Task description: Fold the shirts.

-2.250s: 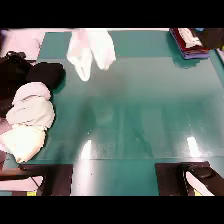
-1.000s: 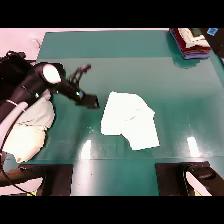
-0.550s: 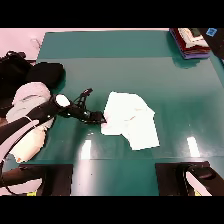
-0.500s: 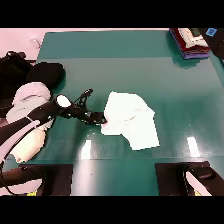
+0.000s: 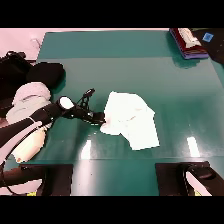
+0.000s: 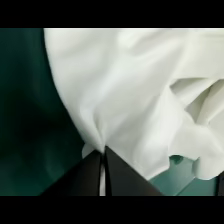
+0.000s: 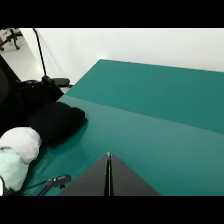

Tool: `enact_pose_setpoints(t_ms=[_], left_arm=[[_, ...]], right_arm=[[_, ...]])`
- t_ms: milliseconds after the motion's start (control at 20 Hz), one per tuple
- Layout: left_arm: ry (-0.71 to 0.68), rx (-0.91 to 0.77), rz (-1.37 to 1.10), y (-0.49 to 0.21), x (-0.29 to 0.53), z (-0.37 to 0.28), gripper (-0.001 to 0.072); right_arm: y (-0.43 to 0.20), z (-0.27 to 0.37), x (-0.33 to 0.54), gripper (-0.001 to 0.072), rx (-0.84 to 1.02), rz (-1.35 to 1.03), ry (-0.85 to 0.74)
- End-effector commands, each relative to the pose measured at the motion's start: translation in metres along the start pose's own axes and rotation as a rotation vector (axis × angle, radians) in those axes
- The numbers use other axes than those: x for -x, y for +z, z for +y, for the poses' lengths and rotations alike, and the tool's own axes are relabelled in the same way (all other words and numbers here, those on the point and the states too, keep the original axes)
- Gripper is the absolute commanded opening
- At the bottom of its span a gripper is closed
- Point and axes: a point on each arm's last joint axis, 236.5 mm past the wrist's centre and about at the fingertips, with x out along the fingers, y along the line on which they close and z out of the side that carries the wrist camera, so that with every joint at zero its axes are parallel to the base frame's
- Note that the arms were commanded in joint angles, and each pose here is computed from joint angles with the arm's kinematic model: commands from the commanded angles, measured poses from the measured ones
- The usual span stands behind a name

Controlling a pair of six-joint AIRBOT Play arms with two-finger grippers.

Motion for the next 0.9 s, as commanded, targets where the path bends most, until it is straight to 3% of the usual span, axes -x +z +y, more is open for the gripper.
enact_pose_setpoints(t_ms=[0,200,250,300,350,550,600,850], left_arm=[[0.004,-0.032,-0.042,0.032,0.026,0.002,0.0024],[0.044,-0.066,-0.131,0.088,0.088,0.017,0.0024],[0.049,-0.065,-0.155,0.098,0.098,0.020,0.0024],[0.052,-0.063,-0.172,0.103,0.103,0.022,0.0024],[0.061,-0.065,-0.180,0.106,0.105,0.024,0.0024],[0.096,-0.082,-0.168,0.103,0.105,0.033,0.0024],[0.103,-0.086,-0.168,0.103,0.105,0.034,0.0024],[0.105,-0.086,-0.175,0.105,0.106,0.035,0.0025]], right_arm=[[-0.040,-0.009,0.001,0.0013,0.014,0.161,-0.030],[-0.198,-0.077,0.014,0.0029,-0.153,0.662,-0.248],[-0.240,-0.090,0.019,0.0216,-0.198,0.764,-0.288],[-0.284,-0.100,0.022,0.0454,-0.255,0.853,-0.314],[-0.323,-0.105,0.025,0.0485,-0.309,0.928,-0.325],[-0.429,-0.100,0.029,0.0453,-0.515,1.147,-0.299],[-0.440,-0.093,0.025,0.0418,-0.546,1.166,-0.258],[-0.452,-0.074,-0.014,0.0415,-0.686,1.115,-0.121]])
